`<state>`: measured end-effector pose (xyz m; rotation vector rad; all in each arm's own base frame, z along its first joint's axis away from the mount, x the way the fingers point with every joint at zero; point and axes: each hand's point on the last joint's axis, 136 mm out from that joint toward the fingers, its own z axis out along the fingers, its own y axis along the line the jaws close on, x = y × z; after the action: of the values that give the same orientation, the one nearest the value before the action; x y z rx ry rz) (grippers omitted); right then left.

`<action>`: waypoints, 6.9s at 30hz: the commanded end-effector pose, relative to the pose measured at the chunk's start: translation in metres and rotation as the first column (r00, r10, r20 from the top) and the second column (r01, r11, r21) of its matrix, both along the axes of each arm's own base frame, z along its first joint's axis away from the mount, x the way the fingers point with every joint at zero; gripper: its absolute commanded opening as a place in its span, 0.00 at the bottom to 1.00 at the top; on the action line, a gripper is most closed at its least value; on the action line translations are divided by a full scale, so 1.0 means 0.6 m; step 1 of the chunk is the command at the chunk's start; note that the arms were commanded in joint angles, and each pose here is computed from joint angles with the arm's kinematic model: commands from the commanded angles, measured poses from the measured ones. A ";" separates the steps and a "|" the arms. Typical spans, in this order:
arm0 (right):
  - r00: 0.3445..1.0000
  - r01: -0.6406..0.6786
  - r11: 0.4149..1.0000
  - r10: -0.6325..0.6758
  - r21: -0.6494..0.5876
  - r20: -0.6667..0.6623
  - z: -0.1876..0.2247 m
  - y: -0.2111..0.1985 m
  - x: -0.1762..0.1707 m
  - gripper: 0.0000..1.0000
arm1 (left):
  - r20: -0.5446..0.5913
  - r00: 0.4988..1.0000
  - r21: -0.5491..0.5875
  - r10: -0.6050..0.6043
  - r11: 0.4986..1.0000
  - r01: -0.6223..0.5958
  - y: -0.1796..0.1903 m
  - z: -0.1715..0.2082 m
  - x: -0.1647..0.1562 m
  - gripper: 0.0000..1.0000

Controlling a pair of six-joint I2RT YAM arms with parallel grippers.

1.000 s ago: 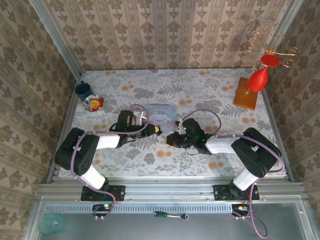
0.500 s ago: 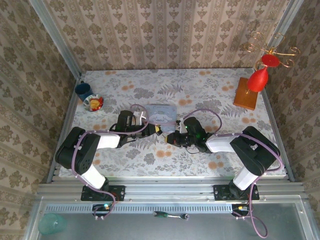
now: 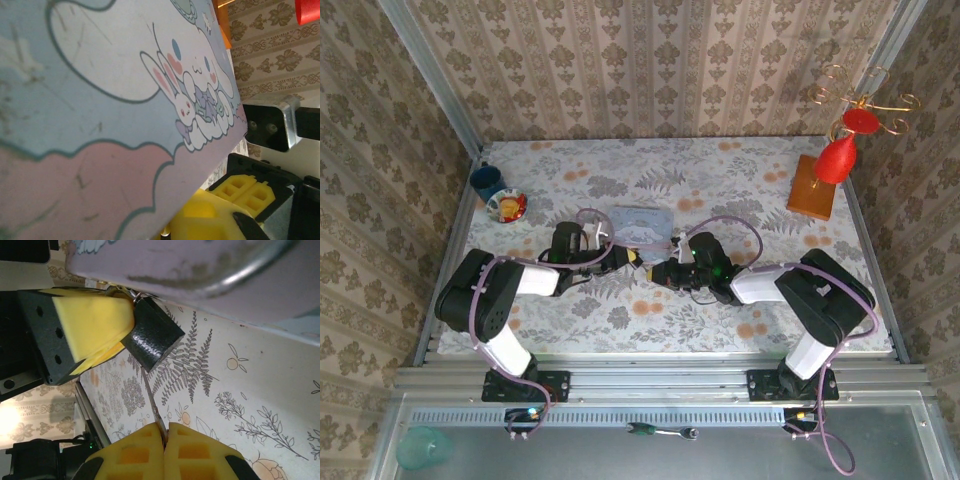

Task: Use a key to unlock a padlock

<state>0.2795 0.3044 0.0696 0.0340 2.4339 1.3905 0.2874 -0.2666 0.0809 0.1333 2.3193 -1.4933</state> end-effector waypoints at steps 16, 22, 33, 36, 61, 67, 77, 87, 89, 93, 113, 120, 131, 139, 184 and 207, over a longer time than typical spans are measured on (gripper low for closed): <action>1.000 -0.025 0.999 0.026 0.029 -0.012 -0.016 0.001 0.009 0.00 | 0.022 0.999 -0.093 -0.037 0.995 0.039 -0.012 0.029 0.000 0.03; 0.998 -0.055 0.997 0.054 0.050 0.012 -0.002 0.006 0.007 0.00 | 0.004 0.999 -0.129 -0.042 0.991 0.042 -0.017 0.029 0.001 0.03; 0.996 -0.088 0.994 0.087 0.063 0.029 0.006 0.008 0.002 0.00 | 0.001 0.999 -0.139 -0.046 0.989 0.046 -0.018 0.029 0.001 0.03; 0.997 -0.081 0.995 0.080 0.064 0.024 0.004 0.002 0.005 0.00 | -0.001 0.999 -0.139 -0.047 0.989 0.047 -0.019 0.028 0.001 0.03; 0.996 -0.090 0.989 0.086 0.121 0.040 0.008 0.011 0.024 0.00 | -0.007 0.998 -0.185 -0.055 0.981 0.053 -0.017 0.033 0.004 0.03; 0.995 -0.095 0.985 0.088 0.142 0.054 0.018 0.012 0.029 0.00 | -0.002 0.998 -0.200 -0.061 0.978 0.060 -0.018 0.036 0.004 0.03; 0.996 -0.076 0.980 0.067 0.182 0.055 0.028 0.008 0.046 0.00 | 0.015 0.998 -0.202 -0.066 0.977 0.068 -0.018 0.039 0.005 0.03; 0.997 -0.065 0.970 0.053 0.235 0.056 0.024 0.013 0.057 0.00 | 0.040 0.997 -0.235 -0.072 0.969 0.079 -0.020 0.050 0.004 0.02; 0.997 -0.064 0.970 0.053 0.236 0.052 0.021 0.011 0.057 0.00 | 0.041 0.997 -0.237 -0.070 0.968 0.078 -0.020 0.050 0.005 0.02; 0.998 -0.046 0.973 0.036 0.228 0.047 0.014 0.001 0.059 0.00 | 0.041 0.997 -0.242 -0.068 0.967 0.076 -0.018 0.050 0.005 0.02; 0.997 -0.028 0.971 0.010 0.237 0.074 0.035 -0.011 0.071 0.01 | 0.072 0.994 -0.266 -0.078 0.959 0.094 -0.020 0.064 0.003 0.02; 0.999 -0.016 0.969 0.004 0.248 0.052 0.038 -0.016 0.078 0.04 | 0.099 0.992 -0.280 -0.084 0.954 0.109 -0.021 0.076 0.000 0.02; 0.999 -0.004 0.966 -0.009 0.259 0.046 0.041 -0.021 0.085 0.05 | 0.113 0.988 -0.284 -0.109 0.949 0.137 -0.030 0.081 -0.007 0.02; 0.999 -0.008 0.956 -0.002 0.295 0.034 0.048 -0.016 0.090 0.04 | 0.126 0.983 -0.286 -0.133 0.944 0.165 -0.039 0.086 -0.014 0.02; 0.994 0.045 0.954 -0.073 0.296 0.084 0.099 -0.056 0.126 0.04 | 0.145 0.935 -0.310 -0.324 0.882 0.354 -0.101 0.105 -0.068 0.00; 0.990 -0.007 0.968 -0.028 0.250 0.136 0.119 -0.061 0.148 0.02 | 0.127 0.913 -0.317 -0.387 0.856 0.407 -0.117 0.102 -0.084 0.00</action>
<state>0.3314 0.2684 0.0985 0.1053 2.3146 1.7266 0.3125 -0.3039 0.1260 0.1695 2.0359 -1.7797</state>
